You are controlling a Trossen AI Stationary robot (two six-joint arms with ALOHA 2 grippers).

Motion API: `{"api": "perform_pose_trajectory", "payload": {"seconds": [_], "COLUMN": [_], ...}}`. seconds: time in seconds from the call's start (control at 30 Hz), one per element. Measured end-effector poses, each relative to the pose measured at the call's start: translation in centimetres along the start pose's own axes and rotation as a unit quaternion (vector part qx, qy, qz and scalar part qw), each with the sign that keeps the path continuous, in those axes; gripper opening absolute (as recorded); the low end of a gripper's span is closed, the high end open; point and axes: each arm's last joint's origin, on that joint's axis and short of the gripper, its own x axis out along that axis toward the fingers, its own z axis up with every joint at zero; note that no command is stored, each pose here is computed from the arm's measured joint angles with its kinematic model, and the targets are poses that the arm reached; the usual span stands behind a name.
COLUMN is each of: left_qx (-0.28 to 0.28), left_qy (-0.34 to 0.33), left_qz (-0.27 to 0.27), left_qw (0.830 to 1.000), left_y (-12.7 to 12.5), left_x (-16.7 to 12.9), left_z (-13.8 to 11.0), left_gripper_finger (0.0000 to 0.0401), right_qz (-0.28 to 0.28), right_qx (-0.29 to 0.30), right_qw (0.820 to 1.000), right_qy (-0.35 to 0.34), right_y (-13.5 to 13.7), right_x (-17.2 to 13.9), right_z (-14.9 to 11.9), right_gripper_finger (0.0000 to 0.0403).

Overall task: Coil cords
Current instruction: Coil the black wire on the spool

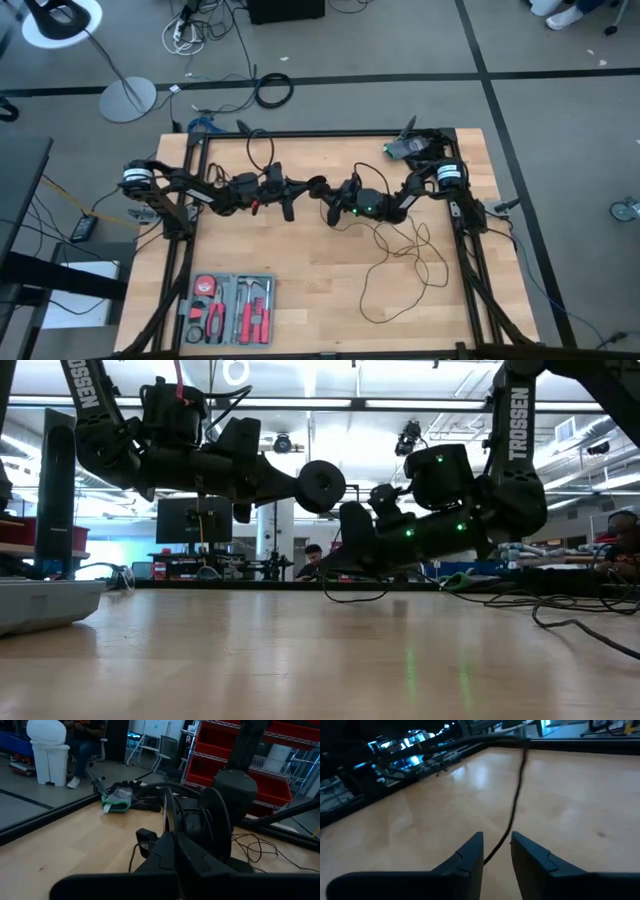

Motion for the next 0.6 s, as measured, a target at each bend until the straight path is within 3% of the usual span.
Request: {"api": "perform_pose_trajectory", "payload": {"seconds": [0.23,0.43,0.6], "left_qx": [0.0,0.001,0.003], "left_qy": [0.004,0.026,0.042], "left_qz": [0.001,0.006,0.01], "left_qw": [1.0,1.0,0.999], "left_y": [0.0,0.1,0.2], "left_x": [0.0,0.0,0.0], "left_z": [-0.1,-0.5,-0.8], "left_gripper_finger": [0.0,0.0,0.0], "right_qz": [0.004,0.005,-0.032], "right_qx": [0.004,-0.012,-0.03], "right_qw": [1.0,1.0,0.999], "right_qy": [0.02,0.015,0.018], "right_y": [-0.7,-0.4,-0.3], "right_x": [0.2,-0.8,-3.3], "right_z": [0.0,1.6,4.4], "right_gripper_finger": [0.0011,0.0004,0.0002]}}
